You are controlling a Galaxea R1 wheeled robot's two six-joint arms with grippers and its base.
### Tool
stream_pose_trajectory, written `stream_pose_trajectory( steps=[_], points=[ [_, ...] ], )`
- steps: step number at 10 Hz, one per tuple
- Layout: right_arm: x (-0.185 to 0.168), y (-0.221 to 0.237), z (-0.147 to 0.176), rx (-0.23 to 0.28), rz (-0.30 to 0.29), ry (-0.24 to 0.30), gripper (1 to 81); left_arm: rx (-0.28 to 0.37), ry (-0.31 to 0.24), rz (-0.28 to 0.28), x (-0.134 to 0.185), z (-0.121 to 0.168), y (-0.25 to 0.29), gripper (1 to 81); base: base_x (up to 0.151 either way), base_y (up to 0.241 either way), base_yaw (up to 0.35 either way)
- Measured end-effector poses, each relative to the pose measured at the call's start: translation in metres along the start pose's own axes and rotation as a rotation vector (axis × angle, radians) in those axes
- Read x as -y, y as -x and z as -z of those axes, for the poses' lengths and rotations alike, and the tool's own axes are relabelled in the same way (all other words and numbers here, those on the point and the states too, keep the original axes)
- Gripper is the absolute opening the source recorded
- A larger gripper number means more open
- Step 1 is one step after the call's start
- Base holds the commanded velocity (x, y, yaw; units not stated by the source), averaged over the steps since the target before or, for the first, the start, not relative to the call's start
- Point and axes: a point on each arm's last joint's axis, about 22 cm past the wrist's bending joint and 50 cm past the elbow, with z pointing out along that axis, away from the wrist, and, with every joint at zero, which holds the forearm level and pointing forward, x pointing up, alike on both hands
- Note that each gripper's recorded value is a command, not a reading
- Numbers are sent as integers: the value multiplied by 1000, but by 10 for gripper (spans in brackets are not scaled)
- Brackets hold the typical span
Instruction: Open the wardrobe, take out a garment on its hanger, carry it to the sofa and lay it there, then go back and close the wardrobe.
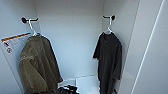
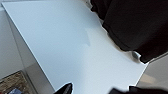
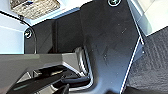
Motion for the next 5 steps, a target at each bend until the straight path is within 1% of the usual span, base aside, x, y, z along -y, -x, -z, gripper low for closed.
stream_pose_trajectory(
  steps=[1, 2, 3, 4, 5],
  points=[
    [0, -2, 0, -2, 0, 0, 811, -25, 0, 22, -5, 8, -30, 811, 0, 0, 0],
    [1, -2, 0, -2, -1, -1, 811, -51, -2, 73, -9, 16, -59, 811, 0, 0, 0],
    [0, -2, 0, -2, -4, 0, 811, -74, 6, 109, -20, 22, -87, 811, 0, 0, 0],
    [0, -2, 0, -1, -5, 0, 811, -95, 18, 128, -34, 28, -115, 811, 0, 0, 0],
    [1, -3, 0, -2, -6, 0, 811, -115, 40, 135, -52, 34, -143, 811, 0, 0, 0]
  ],
)
